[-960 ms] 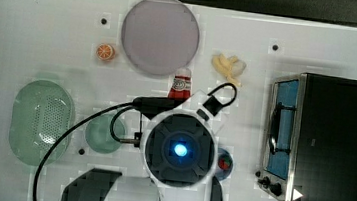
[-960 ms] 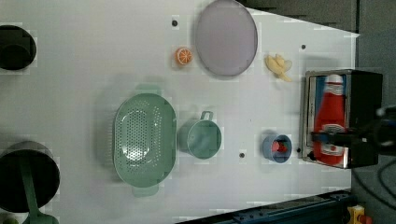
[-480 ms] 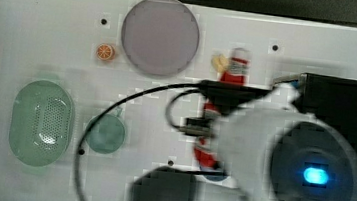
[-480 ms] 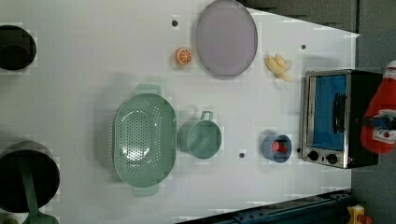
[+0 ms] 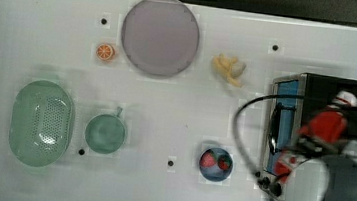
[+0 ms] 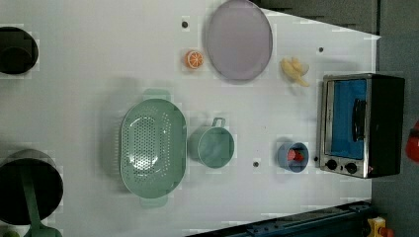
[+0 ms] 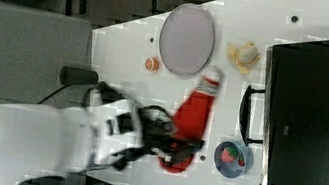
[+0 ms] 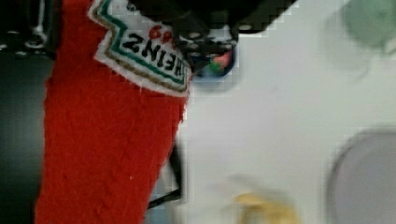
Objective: Pick ketchup from table and place on oven.
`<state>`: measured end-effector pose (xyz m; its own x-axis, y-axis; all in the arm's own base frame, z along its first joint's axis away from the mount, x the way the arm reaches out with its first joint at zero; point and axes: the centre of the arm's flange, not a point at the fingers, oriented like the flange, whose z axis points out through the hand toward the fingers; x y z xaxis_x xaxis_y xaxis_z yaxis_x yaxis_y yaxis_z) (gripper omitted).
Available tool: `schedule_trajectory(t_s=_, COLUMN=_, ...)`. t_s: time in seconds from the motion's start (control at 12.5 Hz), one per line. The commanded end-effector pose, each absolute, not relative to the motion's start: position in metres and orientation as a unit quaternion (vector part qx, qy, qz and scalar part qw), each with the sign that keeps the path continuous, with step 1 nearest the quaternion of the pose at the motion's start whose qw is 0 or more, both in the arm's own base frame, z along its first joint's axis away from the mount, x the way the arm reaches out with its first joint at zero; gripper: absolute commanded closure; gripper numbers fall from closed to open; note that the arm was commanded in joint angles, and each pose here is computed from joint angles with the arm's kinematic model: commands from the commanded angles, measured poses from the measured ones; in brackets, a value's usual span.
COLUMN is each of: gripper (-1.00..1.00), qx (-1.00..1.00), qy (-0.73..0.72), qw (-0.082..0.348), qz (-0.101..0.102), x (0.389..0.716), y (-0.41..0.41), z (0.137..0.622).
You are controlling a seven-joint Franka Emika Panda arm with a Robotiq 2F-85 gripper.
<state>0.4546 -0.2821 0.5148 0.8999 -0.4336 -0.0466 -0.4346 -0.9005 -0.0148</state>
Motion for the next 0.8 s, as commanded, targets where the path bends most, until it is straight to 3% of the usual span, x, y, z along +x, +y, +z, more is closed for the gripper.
schedule_trajectory(t_s=0.08, gripper=-0.22, qx=-0.975, qy=0.224, qw=-0.009, qz=-0.009, x=0.461, y=-0.327, z=0.514)
schedule_trajectory(t_s=0.24, gripper=-0.22, qx=-0.972, qy=0.231, qw=-0.040, qz=-0.010, x=0.466, y=-0.362, z=0.492)
schedule_trajectory(t_s=0.32, gripper=-0.22, qx=-0.970, qy=0.237, qw=-0.047, qz=-0.001, x=0.466, y=-0.375, z=0.478)
schedule_trajectory(t_s=0.48, gripper=-0.22, qx=-0.964, qy=0.263, qw=-0.043, qz=0.019, x=0.467, y=-0.393, z=0.449)
schedule_trajectory(t_s=0.8, gripper=-0.22, qx=-0.958, qy=0.284, qw=-0.041, qz=0.024, x=0.475, y=-0.411, z=0.412)
